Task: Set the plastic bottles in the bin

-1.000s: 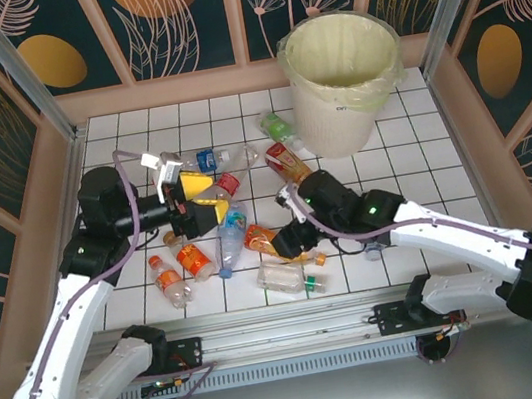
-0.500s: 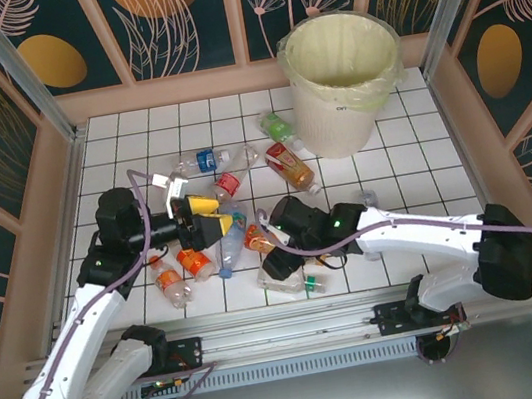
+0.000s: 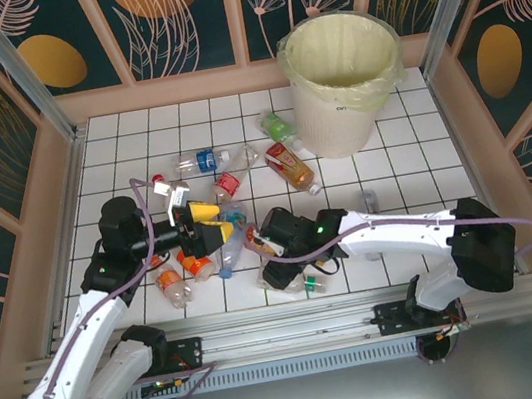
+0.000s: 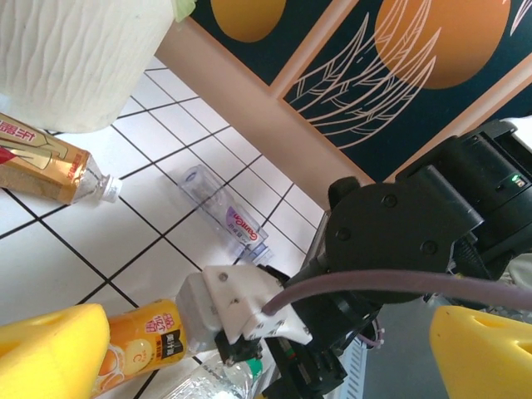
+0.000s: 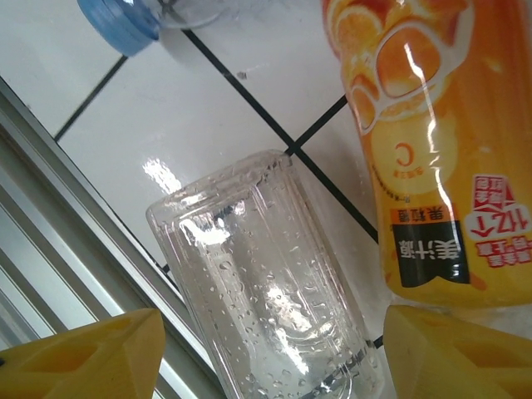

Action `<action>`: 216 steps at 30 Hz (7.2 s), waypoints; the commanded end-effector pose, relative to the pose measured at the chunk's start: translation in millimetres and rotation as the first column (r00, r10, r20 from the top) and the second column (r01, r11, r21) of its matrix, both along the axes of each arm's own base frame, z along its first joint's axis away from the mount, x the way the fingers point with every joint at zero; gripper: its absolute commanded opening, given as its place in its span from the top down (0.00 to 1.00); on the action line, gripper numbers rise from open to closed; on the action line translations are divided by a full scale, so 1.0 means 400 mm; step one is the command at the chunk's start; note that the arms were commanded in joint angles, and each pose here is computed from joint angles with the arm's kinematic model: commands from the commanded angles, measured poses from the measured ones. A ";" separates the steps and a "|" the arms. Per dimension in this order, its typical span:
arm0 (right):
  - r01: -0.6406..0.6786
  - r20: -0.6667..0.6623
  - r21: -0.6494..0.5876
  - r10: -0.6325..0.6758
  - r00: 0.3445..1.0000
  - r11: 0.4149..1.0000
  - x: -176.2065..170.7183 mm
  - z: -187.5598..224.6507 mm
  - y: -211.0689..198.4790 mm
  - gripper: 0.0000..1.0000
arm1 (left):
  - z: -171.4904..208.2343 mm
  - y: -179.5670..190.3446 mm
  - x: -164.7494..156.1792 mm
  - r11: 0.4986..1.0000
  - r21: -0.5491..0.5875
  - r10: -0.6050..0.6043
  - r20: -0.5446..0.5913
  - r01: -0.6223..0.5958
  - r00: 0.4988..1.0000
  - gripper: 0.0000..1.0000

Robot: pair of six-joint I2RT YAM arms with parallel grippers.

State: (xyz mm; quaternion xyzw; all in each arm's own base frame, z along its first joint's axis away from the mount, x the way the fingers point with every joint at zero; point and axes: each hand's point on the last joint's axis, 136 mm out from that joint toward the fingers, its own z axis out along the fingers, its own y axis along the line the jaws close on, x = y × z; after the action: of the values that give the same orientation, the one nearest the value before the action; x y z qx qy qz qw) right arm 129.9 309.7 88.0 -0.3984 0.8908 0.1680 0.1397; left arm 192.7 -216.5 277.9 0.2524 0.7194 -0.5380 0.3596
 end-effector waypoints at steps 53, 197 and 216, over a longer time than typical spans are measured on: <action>0.033 0.114 0.421 -0.089 0.990 0.906 0.157 0.298 -0.005 0.40 | 0.284 -0.007 0.114 0.983 -0.151 0.144 0.285 -0.104 0.948 0.01; 0.468 0.122 0.357 -0.537 0.834 0.808 0.491 0.222 0.067 0.20 | 0.296 0.009 0.183 0.976 -0.018 0.199 0.490 -0.218 0.849 0.01; 0.362 0.205 0.016 -0.357 0.911 0.932 0.619 0.031 -0.215 0.17 | 0.268 -0.013 0.195 0.985 -0.017 0.160 0.440 -0.170 0.884 0.02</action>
State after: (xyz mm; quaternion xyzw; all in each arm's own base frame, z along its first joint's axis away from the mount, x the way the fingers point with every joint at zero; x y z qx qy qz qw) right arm 374.7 227.6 112.4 -0.2211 0.9302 0.0952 0.2771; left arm 274.7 -217.3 378.0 0.2990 0.6570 -0.4143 0.5544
